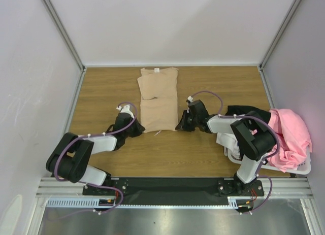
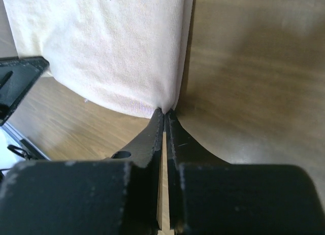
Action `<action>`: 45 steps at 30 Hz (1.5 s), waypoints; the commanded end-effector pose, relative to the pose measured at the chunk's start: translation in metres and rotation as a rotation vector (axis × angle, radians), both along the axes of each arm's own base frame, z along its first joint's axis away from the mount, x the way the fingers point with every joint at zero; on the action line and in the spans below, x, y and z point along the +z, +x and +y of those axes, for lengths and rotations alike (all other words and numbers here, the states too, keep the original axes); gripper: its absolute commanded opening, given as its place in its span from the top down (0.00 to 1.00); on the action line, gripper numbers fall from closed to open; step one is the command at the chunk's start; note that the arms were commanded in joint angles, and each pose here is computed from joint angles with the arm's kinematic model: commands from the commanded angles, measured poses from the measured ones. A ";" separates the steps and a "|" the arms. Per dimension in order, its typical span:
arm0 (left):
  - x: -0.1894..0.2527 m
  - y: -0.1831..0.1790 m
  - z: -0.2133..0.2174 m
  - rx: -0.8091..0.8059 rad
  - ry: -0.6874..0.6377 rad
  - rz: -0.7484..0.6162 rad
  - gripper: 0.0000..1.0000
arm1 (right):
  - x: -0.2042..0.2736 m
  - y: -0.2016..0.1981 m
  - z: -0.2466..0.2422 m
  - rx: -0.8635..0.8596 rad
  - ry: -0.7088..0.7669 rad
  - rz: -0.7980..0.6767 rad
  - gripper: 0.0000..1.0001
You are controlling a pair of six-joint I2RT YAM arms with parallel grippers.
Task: Fold and stack the t-shirts
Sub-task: Fold the tshirt
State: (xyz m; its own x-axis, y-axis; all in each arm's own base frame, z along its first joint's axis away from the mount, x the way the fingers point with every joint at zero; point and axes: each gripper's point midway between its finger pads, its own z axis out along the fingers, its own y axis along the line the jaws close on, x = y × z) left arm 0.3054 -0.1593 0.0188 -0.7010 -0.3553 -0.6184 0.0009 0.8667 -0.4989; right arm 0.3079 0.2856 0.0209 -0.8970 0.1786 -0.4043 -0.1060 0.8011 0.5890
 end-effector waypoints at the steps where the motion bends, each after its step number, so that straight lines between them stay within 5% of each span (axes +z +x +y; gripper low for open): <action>1: -0.010 -0.029 0.001 0.001 0.031 0.063 1.00 | -0.017 -0.029 -0.013 0.009 -0.062 0.057 1.00; 17: -0.020 -0.130 0.030 0.048 0.106 0.181 1.00 | -0.015 -0.144 -0.040 0.083 -0.123 0.081 1.00; 27: -0.014 -0.173 0.019 -0.019 0.011 0.156 1.00 | 0.000 -0.193 -0.047 0.066 -0.070 0.023 1.00; 36: 0.039 -0.157 0.007 -0.042 0.024 0.032 1.00 | 0.034 -0.183 -0.042 0.054 -0.084 -0.067 1.00; 45: 0.121 -0.088 -0.004 0.002 0.162 -0.130 1.00 | 0.125 -0.114 -0.037 0.033 -0.118 -0.353 1.00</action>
